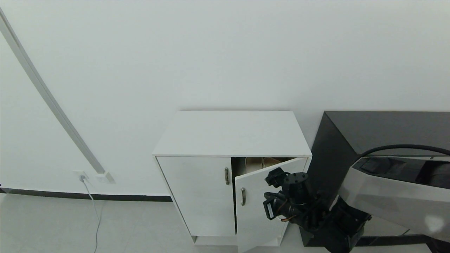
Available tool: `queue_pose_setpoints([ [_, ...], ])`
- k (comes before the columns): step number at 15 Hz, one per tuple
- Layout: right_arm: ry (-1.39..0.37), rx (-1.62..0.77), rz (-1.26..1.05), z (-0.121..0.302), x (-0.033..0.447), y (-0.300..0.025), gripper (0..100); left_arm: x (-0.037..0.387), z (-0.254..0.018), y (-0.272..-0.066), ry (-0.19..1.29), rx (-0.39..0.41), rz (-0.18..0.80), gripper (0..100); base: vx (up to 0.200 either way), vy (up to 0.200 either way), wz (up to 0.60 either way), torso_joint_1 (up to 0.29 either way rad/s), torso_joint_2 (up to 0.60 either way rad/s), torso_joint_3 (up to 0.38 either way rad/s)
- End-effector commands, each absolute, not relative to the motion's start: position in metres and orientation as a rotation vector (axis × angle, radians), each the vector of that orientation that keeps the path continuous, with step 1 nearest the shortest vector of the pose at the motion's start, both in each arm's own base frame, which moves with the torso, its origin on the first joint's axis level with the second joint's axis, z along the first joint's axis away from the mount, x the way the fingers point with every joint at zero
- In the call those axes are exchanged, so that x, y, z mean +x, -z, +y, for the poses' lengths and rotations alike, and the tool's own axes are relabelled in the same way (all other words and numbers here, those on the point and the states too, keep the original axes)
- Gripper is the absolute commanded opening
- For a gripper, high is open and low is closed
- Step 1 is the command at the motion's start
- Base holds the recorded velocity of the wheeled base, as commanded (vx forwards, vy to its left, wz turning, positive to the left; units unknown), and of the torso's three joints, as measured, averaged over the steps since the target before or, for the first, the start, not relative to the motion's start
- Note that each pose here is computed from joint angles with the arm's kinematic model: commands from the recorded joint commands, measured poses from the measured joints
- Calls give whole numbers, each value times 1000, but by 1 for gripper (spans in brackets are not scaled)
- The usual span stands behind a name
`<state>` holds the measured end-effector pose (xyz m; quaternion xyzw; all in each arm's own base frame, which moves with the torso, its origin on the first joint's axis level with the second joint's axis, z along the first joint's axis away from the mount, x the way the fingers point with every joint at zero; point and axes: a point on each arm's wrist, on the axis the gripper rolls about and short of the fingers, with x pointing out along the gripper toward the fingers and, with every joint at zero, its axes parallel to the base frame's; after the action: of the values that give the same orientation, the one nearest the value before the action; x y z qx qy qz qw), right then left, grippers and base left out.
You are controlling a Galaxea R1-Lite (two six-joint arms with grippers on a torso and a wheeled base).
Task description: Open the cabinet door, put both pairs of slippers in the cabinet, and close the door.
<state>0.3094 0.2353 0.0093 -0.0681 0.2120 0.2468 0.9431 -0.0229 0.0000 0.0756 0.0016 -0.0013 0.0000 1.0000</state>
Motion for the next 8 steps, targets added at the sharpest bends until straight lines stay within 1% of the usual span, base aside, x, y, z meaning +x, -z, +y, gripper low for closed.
queue_pose_setpoints([
  [1,-482,-135,436,235,323,1,0,-23,0,-75,0,3,0,0,0,0,0,0,0,0],
  [8,-452,-122,417,235,345,9,0,-23,0,-76,0,3,-2,0,0,0,0,0,0,0],
])
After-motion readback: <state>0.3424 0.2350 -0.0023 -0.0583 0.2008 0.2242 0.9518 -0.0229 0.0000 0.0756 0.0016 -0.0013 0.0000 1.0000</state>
